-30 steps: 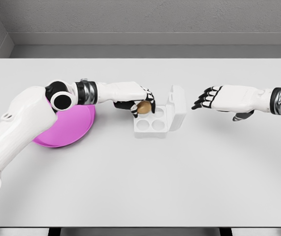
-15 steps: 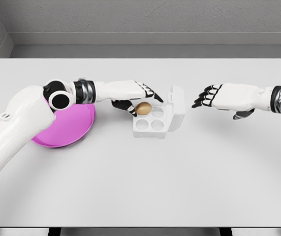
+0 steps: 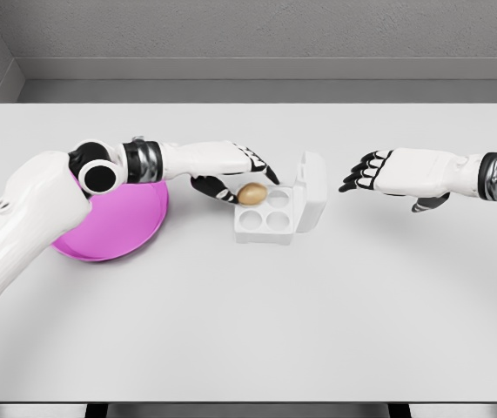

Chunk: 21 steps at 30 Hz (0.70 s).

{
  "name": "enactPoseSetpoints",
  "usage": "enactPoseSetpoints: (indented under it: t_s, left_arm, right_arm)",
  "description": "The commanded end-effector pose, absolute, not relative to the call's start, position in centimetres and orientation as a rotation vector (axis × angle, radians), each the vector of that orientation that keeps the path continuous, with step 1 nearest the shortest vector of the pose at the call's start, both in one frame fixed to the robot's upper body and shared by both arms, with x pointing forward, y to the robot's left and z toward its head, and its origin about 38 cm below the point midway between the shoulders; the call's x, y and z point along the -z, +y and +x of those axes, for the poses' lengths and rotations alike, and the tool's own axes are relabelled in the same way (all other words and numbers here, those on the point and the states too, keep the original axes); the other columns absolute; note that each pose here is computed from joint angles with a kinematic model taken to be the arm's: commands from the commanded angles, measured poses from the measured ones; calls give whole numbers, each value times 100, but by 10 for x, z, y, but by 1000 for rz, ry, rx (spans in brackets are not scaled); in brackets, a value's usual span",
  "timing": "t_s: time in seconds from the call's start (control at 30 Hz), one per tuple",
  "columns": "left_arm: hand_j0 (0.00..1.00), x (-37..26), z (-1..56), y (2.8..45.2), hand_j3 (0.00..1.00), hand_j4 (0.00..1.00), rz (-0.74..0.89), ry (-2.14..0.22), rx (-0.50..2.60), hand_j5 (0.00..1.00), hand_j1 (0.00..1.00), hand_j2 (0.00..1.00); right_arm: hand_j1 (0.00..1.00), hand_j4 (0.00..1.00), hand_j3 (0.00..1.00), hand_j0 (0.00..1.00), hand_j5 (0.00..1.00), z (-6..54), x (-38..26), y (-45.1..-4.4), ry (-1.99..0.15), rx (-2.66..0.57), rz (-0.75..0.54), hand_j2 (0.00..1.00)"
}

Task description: Pack egg into the box and close the box lid

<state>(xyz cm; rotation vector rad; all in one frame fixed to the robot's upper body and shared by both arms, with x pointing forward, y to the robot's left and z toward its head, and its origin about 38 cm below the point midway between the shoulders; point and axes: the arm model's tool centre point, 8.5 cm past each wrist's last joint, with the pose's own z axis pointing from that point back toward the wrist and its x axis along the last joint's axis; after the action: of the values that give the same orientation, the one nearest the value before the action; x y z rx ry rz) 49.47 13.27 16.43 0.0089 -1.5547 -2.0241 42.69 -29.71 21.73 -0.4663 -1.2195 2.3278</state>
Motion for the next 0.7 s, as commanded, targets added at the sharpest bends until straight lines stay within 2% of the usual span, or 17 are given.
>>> enactPoseSetpoints:
  t_s: [0.0, 0.43, 0.5, 0.6, 0.67]
  left_arm:
    - [76, -165, 495, 133, 76, 76, 7, -1559, 2015, 76, 76, 76]
    - [76, -176, 495, 149, 76, 76, 9, -1584, 1980, 76, 76, 76]
    - [76, -183, 496, 176, 76, 76, 39, -1578, 1953, 76, 76, 76]
    - [77, -213, 480, 239, 77, 77, 148, -1552, 1982, 77, 77, 77]
    - [77, -221, 477, 260, 77, 77, 177, -1538, 1967, 77, 77, 77]
  right_arm:
    - [100, 100, 100, 100, 100, 427, -218, -297, -1222, -2323, -464, 100]
    - [100, 100, 100, 100, 100, 426, -217, -296, -1221, -2328, -460, 100]
    - [100, 100, 100, 100, 100, 426, -217, -295, -1227, -2329, -457, 100]
    - [100, 100, 100, 100, 100, 424, -217, -293, -1231, -2335, -454, 100]
    - [100, 100, 100, 100, 100, 424, -216, -292, -1230, -2337, -450, 100]
